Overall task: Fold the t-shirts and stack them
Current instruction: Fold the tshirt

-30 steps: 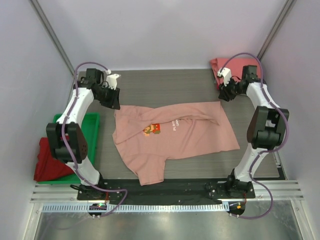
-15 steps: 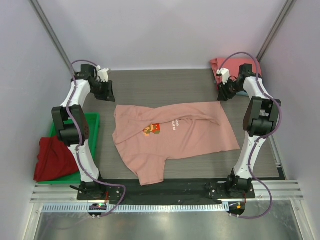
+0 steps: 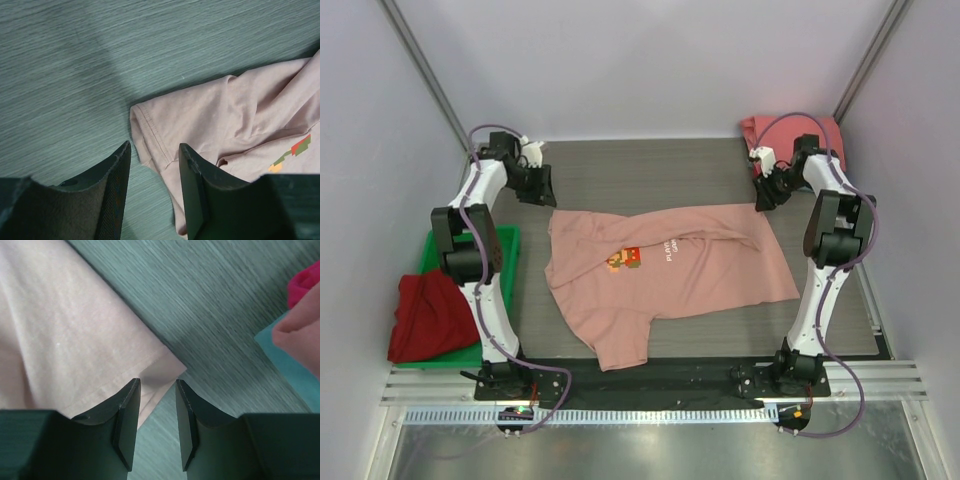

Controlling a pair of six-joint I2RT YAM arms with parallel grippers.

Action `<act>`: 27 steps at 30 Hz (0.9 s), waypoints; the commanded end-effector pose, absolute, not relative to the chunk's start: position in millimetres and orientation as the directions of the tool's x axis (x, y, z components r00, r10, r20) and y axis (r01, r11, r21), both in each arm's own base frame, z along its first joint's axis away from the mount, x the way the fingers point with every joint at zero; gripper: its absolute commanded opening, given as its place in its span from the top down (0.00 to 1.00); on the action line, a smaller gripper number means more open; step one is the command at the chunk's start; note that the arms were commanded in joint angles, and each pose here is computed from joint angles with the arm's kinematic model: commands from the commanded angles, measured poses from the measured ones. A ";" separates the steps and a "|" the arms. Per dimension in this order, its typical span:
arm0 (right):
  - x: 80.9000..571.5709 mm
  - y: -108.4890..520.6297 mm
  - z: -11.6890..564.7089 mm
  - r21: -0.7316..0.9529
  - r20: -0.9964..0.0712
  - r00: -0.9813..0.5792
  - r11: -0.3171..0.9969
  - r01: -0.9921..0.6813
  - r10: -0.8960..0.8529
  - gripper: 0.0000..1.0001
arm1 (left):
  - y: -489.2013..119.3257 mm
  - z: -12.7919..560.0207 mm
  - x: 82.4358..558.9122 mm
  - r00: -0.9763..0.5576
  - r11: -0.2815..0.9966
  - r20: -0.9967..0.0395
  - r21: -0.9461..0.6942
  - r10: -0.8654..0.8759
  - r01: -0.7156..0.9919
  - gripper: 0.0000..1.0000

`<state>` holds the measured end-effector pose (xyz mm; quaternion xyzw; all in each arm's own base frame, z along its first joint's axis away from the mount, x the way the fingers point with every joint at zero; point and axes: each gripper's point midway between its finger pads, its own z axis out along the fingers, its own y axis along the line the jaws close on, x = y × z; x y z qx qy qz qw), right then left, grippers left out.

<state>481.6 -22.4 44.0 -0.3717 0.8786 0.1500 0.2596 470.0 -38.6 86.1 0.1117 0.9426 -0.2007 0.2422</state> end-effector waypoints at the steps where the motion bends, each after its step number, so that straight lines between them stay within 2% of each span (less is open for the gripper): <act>1: 488.6 -27.7 44.1 0.076 -0.564 -0.598 0.686 -0.724 -0.569 0.60 | -46.8 100.5 477.6 -0.833 0.884 -0.540 -0.324 0.120 0.337 0.55; 5: 494.4 -26.5 42.4 0.095 -0.575 -0.602 0.686 -0.722 -0.554 0.62 | -50.1 96.9 475.3 -0.833 0.886 -0.534 -0.306 0.143 0.349 0.55; 6: 495.3 -27.1 42.4 0.100 -0.578 -0.604 0.687 -0.720 -0.549 0.64 | -49.8 96.3 475.1 -0.834 0.888 -0.533 -0.301 0.147 0.348 0.55; 9: 496.5 -25.9 42.3 0.122 -0.581 -0.608 0.680 -0.723 -0.542 0.79 | -52.4 94.4 472.8 -0.835 0.888 -0.527 -0.293 0.159 0.354 0.55; 15: 499.5 -29.1 50.7 0.099 -0.591 -0.589 0.676 -0.730 -0.551 0.85 | -56.0 91.0 471.3 -0.834 0.889 -0.522 -0.278 0.178 0.363 0.56; 27: 488.1 -24.3 65.1 0.138 -0.599 -0.599 0.667 -0.732 -0.532 0.77 | -56.3 90.2 470.3 -0.834 0.890 -0.520 -0.272 0.185 0.367 0.56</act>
